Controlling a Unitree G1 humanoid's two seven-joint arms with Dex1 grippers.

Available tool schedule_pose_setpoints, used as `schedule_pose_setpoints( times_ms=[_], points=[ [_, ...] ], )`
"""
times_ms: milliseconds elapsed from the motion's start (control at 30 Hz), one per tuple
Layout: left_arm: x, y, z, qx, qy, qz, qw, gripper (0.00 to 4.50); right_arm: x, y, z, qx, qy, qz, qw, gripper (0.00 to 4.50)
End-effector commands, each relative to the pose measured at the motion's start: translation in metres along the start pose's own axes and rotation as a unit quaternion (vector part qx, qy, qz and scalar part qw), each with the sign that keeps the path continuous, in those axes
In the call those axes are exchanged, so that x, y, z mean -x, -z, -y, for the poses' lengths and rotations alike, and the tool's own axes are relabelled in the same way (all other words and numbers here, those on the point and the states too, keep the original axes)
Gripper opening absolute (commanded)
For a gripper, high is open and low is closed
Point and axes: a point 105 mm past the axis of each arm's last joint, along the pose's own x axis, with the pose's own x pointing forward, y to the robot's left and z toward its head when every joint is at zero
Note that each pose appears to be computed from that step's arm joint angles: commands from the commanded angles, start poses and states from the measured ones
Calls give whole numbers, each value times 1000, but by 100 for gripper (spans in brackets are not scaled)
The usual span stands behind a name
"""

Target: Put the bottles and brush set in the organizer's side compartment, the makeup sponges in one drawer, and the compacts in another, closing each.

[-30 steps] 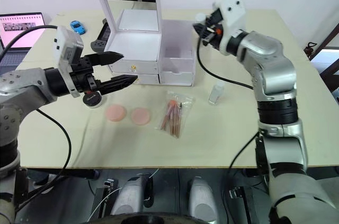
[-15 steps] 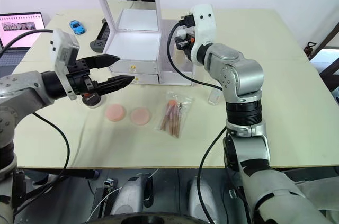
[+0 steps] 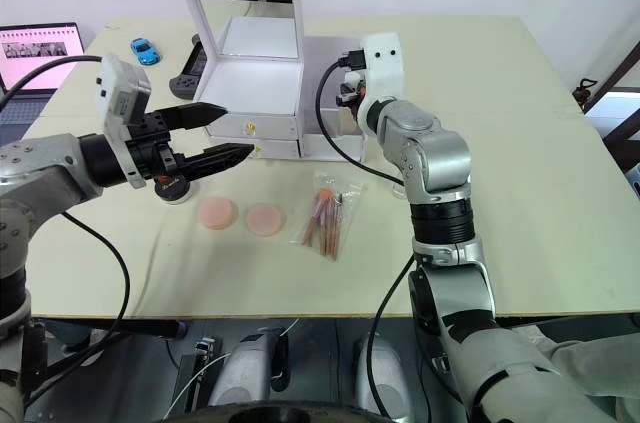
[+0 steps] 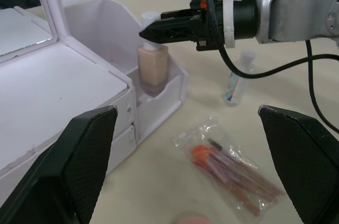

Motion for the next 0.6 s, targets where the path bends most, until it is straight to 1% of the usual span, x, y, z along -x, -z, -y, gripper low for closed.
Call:
schedule_pose_setpoints(
  times_ms=[33, 200, 333, 367, 400, 433, 500, 533, 567, 600],
  points=[
    [1, -9, 2, -20, 2, 12, 1000, 450, 2, -12, -2, 22, 6, 29, 999, 90],
    [-1, -8, 2, -23, 4, 10, 1000, 450, 1, -1, -8, 29, 3, 21, 999, 90],
    [-2, -8, 1, -28, 6, 8, 1000, 450, 1, 1, -10, 34, 2, 19, 999, 90],
    [-3, -7, 2, -28, 8, 7, 1000, 450, 2, 0, -10, 35, 3, 20, 999, 181],
    [-3, -7, 2, -28, 9, 7, 1000, 450, 2, 0, -10, 35, 3, 21, 999, 217],
    [-3, -7, 2, -28, 10, 7, 1000, 450, 3, -1, -9, 36, 3, 21, 999, 262],
    [-4, -6, 3, -29, 11, 6, 999, 450, 4, -5, -8, 36, 4, 26, 999, 366],
    [-4, -7, 3, -30, 12, 6, 999, 450, 5, -9, -7, 36, 4, 31, 999, 428],
    [-5, -7, 3, -30, 13, 7, 999, 450, 7, -14, -6, 38, 5, 37, 999, 446],
    [-5, -7, 3, -31, 13, 7, 999, 450, 8, -17, -5, 39, 5, 40, 998, 446]
  ],
)
